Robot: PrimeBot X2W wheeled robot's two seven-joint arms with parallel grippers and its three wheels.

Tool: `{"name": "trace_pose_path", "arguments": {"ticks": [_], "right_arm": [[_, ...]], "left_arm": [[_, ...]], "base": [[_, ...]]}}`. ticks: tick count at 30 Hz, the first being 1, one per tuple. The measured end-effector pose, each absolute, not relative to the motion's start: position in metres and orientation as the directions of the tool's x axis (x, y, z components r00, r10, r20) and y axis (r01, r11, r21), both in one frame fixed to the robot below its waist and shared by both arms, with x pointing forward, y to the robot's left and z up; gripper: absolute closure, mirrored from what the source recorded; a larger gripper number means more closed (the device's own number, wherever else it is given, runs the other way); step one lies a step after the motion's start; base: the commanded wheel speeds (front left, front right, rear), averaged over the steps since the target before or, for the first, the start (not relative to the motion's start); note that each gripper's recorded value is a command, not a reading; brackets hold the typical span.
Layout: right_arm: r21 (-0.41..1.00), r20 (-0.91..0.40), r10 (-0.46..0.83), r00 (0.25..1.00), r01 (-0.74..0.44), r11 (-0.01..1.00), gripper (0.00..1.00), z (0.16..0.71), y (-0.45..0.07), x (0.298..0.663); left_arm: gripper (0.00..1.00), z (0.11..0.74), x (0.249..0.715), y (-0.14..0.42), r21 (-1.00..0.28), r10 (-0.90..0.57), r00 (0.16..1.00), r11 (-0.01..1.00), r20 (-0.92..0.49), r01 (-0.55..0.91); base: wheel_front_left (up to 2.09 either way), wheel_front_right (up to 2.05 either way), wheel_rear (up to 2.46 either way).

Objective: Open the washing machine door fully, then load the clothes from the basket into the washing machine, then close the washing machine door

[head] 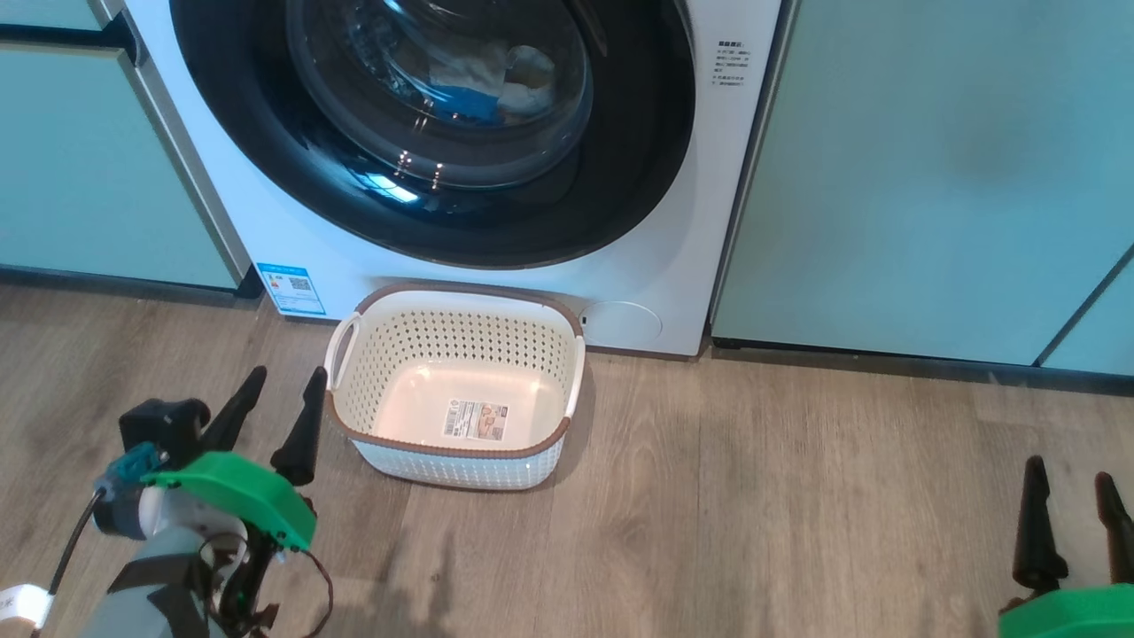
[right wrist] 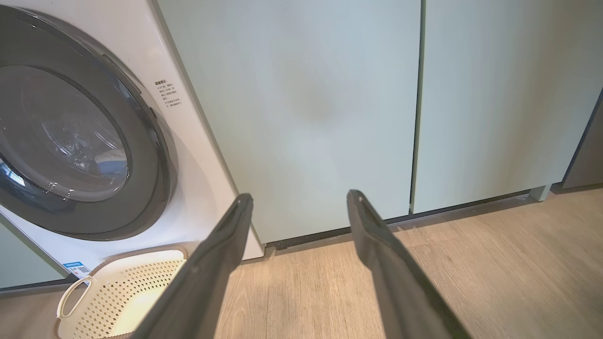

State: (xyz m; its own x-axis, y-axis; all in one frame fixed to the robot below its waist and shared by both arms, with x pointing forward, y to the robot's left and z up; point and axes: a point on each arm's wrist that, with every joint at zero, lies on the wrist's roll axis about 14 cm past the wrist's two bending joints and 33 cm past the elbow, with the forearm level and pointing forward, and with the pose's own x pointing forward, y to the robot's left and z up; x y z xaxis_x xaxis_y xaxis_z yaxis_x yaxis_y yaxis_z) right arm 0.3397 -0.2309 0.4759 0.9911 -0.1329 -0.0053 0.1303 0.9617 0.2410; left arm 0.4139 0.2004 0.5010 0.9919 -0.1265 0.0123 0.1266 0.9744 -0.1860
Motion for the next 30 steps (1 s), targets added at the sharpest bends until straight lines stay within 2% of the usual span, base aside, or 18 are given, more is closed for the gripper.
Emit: {"name": "trace_pose_path", "arguments": {"ticks": [24,25,30], "right_arm": [[0.212,-0.021,-0.08,0.997,0.083,0.974,0.0,0.471,-0.215,0.343],[0.212,-0.022,-0.079,0.997,0.082,0.974,1.0,0.471,-0.215,0.343],[0.228,-0.13,-0.072,0.989,0.1,0.968,1.0,0.438,-0.208,0.328]], "left_arm": [[0.0,0.497,0.408,0.205,-0.185,-0.113,0.994,0.976,-0.001,0.111],[1.0,0.497,0.408,0.206,-0.188,-0.111,0.994,0.976,0.0,0.109],[1.0,0.457,0.388,0.195,-0.229,-0.11,0.988,0.97,-0.112,0.083]], "base": [[0.0,0.0,0.0],[0.0,0.0,0.0],[0.0,0.0,0.0]]}}
